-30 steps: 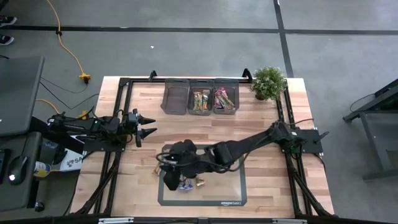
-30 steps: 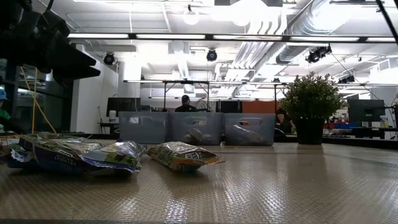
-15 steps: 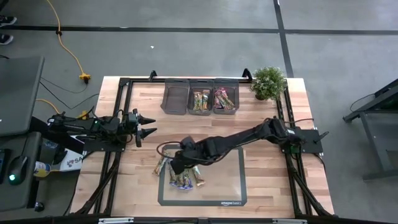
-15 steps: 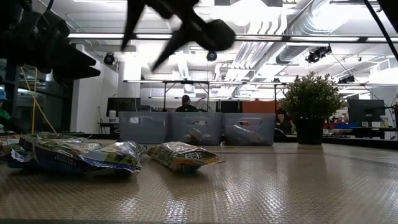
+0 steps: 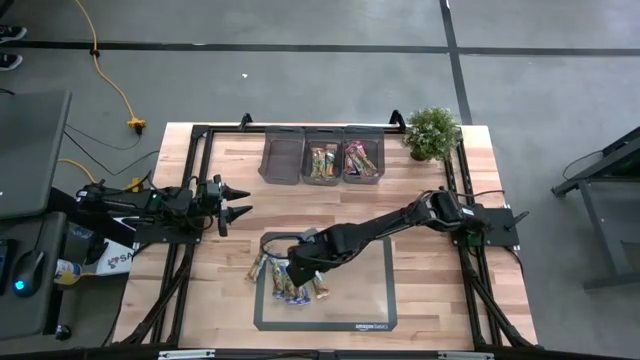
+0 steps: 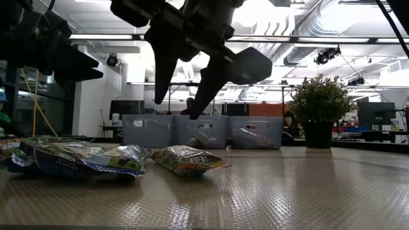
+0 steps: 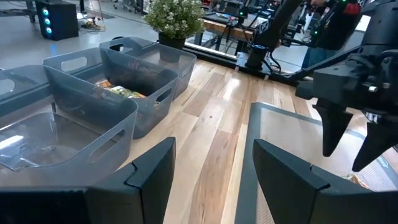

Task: Pick and place Granola Bars by type
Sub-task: Put the orange granola bar into the middle black bin

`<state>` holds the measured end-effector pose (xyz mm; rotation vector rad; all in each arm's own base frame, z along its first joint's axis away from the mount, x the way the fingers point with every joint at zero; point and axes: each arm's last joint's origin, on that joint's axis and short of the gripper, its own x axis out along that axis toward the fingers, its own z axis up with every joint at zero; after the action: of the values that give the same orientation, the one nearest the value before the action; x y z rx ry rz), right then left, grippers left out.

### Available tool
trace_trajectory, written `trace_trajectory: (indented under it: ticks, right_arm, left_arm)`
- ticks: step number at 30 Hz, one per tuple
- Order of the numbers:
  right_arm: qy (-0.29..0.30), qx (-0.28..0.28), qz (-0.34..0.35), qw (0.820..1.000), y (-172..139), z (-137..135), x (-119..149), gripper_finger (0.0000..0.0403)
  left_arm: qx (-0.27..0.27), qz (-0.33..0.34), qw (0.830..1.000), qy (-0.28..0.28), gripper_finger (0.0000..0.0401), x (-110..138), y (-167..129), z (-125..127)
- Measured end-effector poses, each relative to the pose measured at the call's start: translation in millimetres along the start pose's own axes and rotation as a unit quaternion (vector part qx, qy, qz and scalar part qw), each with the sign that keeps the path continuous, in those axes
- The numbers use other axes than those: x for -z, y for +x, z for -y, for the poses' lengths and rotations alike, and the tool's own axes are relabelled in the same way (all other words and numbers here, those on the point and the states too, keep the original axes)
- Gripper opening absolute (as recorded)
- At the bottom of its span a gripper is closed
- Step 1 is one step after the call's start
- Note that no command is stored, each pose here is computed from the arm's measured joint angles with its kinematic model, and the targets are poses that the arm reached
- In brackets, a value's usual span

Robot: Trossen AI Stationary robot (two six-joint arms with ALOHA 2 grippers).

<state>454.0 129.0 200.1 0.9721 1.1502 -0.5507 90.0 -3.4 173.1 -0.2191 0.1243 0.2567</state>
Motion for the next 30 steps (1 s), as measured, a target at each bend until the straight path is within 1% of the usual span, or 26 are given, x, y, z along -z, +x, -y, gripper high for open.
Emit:
trace_trajectory:
  ticks: [5, 12, 19, 23, 30]
  right_arm:
    - [-0.015, -0.006, -0.014, 1.0, 0.0, -1.1, 2.4, 0.0185]
    - [-0.034, -0.006, -0.013, 0.999, 0.7, -1.9, 5.5, 0.0188]
    - [-0.057, -0.012, -0.018, 0.998, 16.3, -3.6, 7.2, 0.0212]
    - [-0.053, -0.011, -0.021, 0.998, 25.7, -3.3, 7.4, 0.0223]
    - [-0.044, 0.01, -0.022, 0.999, 32.7, 0.6, 8.1, 0.0225]
  left_arm:
    - [0.0, 0.0, 1.0, 0.0, 0.0211, 0.1, 0.0, 0.0]
    - [0.0, 0.0, 1.0, 0.0, 0.0211, 0.0, 0.0, 0.0]
    - [0.0, 0.0, 1.0, 0.0, 0.0211, 0.1, 0.0, 0.0]
    - [0.0, 0.0, 1.0, 0.0, 0.0211, 0.0, 0.0, 0.0]
    - [0.0, 0.0, 1.0, 0.0, 0.0211, 0.1, 0.0, 0.0]
